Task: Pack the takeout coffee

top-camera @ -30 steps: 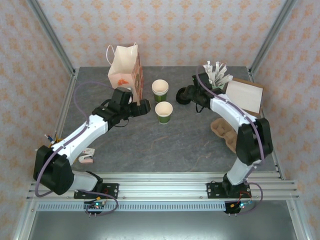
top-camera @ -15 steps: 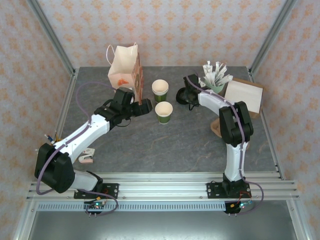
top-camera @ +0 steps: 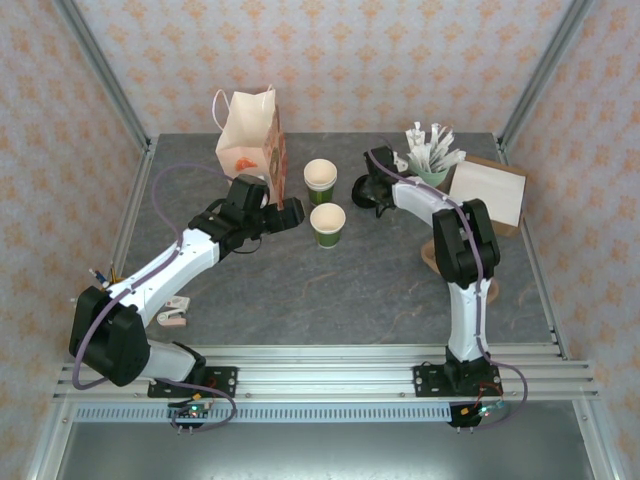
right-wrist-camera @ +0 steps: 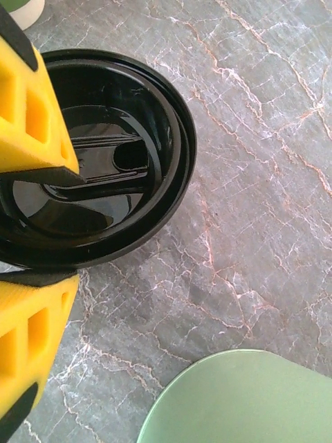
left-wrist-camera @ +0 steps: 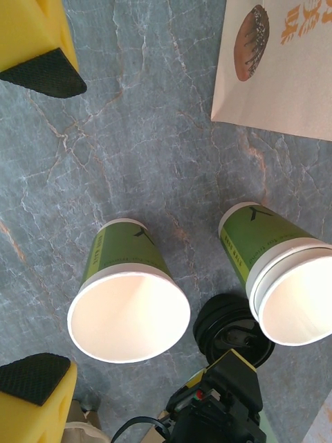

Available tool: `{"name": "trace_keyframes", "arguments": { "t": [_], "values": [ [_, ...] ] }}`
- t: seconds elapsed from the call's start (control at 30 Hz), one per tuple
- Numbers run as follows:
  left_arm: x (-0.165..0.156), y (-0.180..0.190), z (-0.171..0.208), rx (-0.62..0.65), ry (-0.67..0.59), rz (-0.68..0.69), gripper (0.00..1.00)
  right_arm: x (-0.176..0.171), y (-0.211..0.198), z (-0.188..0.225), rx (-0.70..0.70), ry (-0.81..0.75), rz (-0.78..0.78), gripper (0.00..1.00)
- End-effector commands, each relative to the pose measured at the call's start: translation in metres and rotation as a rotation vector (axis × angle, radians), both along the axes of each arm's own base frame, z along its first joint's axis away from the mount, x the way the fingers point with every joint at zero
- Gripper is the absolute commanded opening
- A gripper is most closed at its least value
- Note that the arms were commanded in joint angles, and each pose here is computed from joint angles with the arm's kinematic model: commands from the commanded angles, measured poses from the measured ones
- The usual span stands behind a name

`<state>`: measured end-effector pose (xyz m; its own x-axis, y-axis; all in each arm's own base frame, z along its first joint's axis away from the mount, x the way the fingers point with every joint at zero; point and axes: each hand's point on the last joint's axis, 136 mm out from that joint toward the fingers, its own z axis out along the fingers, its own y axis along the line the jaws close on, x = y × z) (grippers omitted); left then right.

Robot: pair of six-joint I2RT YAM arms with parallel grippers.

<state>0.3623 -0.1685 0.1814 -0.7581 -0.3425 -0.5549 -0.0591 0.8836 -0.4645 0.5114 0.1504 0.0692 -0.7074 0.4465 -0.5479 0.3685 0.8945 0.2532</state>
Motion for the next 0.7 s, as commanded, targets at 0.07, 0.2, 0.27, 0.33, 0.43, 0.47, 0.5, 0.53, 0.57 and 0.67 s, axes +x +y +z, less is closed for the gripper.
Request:
{"name": "trace_keyframes", "arguments": {
  "t": [0.07, 0.2, 0.27, 0.33, 0.43, 0.47, 0.5, 0.53, 0.57, 0.67],
  "values": [
    [0.000, 0.003, -0.007, 0.032, 0.019, 0.012, 1.00, 0.007, -0.004, -0.004, -0.045, 0.001, -0.005, 0.41],
    [0.000, 0.003, -0.008, 0.034, 0.021, 0.010, 1.00, 0.008, -0.003, -0.005, -0.051, 0.002, -0.001, 0.39],
    [0.000, 0.003, -0.009, 0.037, 0.022, 0.009, 1.00, 0.008, -0.004, -0.006, -0.055, 0.001, 0.002, 0.32],
    [0.000, 0.003, -0.009, 0.037, 0.023, 0.010, 1.00, 0.008, -0.005, -0.004, -0.060, -0.003, 0.003, 0.26],
    [0.000, 0.002, -0.010, 0.034, 0.026, 0.009, 1.00, 0.007, -0.006, -0.002, -0.069, -0.012, 0.006, 0.19],
    [0.000, 0.002, -0.010, 0.032, 0.026, 0.008, 1.00, 0.007, -0.007, -0.001, -0.071, -0.015, 0.007, 0.17],
    [0.001, 0.002, -0.010, 0.030, 0.024, 0.008, 1.00, 0.007, -0.007, 0.001, -0.072, -0.019, 0.008, 0.15],
    [0.000, 0.001, -0.009, 0.027, 0.023, 0.005, 1.00, 0.006, -0.007, 0.003, -0.073, -0.023, 0.010, 0.13],
    [0.000, 0.000, -0.008, 0.022, 0.020, 0.001, 1.00, 0.006, -0.007, 0.005, -0.076, -0.029, 0.010, 0.12],
    [0.001, -0.004, -0.004, 0.009, 0.003, -0.018, 1.00, 0.004, -0.009, 0.014, -0.081, -0.046, 0.015, 0.10]
  ]
}}
